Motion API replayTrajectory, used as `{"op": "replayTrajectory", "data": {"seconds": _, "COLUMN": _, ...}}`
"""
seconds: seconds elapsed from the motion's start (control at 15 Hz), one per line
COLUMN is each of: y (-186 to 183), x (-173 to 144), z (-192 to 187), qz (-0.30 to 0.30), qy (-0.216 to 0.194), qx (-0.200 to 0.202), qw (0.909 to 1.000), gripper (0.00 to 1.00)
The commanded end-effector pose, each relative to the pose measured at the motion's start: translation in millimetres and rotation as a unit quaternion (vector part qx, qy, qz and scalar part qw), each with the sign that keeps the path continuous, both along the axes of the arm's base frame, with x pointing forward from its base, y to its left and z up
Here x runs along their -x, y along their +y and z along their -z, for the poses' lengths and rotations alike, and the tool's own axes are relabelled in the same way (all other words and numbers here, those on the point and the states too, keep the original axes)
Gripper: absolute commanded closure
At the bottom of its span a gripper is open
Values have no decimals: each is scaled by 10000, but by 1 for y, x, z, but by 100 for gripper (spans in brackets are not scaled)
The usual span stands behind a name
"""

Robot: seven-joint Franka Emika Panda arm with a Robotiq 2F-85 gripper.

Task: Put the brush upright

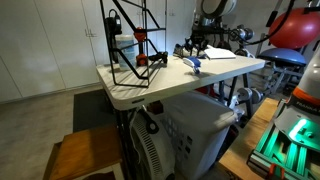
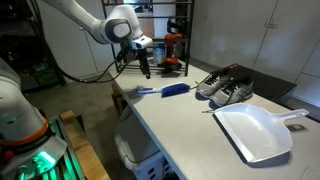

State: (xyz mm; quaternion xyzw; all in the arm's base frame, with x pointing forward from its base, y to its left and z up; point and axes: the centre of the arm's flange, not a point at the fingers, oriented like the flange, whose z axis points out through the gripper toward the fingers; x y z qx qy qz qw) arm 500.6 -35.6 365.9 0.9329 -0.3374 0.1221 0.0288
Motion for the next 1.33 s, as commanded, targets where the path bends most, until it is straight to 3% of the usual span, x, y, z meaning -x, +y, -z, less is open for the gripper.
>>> {"op": "replayTrajectory", "data": {"seconds": 0.0, "y": 6, "x": -20, "z": 2, "qz": 20, "qy": 668, "qx": 15, "qw": 9978, "gripper": 25}}
{"op": "replayTrajectory", "data": {"seconds": 0.2, "y": 1, "x": -31, "z": 17, "qz": 65, "qy": 1015, "qx": 10, "qw": 9948, "gripper": 3}}
{"op": "replayTrajectory", "data": {"seconds": 0.27, "y": -1, "x": -35, "z": 22, "qz": 36, "qy": 1039, "qx": -36, "qw": 9946, "gripper": 0}}
{"op": "replayTrajectory", "data": {"seconds": 0.8, "y": -19, "x": -50, "z": 73, "qz": -119, "qy": 1376, "qx": -568, "qw": 9888, "gripper": 0}}
{"op": "replayTrajectory", "data": {"seconds": 1.13, "y": -23, "x": -53, "z": 87, "qz": -81, "qy": 1486, "qx": -573, "qw": 9872, "gripper": 0}}
{"op": "replayTrajectory", "data": {"seconds": 1.27, "y": -25, "x": -53, "z": 91, "qz": -76, "qy": 1503, "qx": -604, "qw": 9868, "gripper": 26}}
